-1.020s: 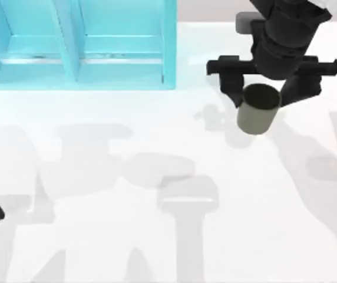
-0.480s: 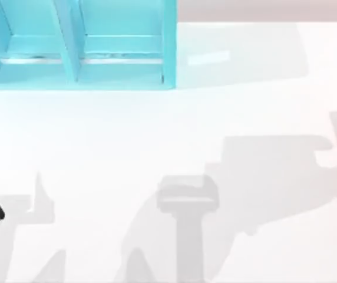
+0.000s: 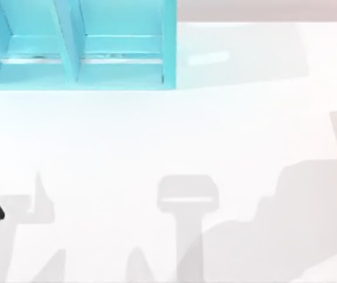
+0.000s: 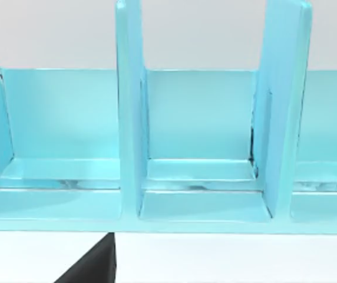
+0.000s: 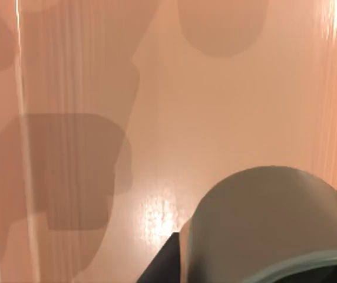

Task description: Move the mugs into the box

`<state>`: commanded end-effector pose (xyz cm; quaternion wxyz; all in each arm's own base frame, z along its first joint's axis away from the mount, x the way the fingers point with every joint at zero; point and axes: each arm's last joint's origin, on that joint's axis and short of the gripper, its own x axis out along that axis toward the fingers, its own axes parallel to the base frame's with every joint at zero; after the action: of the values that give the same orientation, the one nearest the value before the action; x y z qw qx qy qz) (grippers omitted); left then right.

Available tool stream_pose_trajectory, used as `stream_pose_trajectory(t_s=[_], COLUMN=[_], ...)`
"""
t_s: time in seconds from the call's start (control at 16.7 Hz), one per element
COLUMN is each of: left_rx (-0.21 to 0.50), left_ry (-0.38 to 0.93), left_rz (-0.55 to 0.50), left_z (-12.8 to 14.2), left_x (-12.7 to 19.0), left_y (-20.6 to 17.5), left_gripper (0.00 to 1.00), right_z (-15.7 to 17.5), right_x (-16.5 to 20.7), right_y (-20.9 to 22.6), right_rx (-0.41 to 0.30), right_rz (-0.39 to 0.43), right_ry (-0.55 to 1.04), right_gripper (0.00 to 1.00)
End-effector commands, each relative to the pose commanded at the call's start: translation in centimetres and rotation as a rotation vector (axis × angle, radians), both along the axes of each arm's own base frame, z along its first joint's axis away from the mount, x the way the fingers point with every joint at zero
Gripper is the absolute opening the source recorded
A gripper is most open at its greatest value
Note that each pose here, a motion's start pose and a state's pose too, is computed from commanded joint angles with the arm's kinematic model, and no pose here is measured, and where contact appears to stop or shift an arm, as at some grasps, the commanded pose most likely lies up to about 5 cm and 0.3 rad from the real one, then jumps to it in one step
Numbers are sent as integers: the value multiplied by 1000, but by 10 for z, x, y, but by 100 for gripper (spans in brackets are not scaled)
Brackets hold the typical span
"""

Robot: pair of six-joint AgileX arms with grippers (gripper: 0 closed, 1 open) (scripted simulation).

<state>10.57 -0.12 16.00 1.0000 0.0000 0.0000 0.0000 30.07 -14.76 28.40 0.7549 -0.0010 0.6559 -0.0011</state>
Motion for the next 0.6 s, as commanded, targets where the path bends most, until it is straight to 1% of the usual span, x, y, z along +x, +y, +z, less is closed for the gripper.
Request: stream_pose_trajectory(t_s=[0.24, 0.6], left_rx=[0, 0], left_ry=[0, 0], left_rz=[0, 0], left_z=[0, 0], left_x=[0, 0], left_y=[0, 0], left_gripper=[100, 100], right_z=[-5, -56], right_x=[2, 5], right_y=[0, 0], right_rx=[-2, -4], right_rz=[1, 0], right_ry=[4, -1], right_gripper=[0, 0])
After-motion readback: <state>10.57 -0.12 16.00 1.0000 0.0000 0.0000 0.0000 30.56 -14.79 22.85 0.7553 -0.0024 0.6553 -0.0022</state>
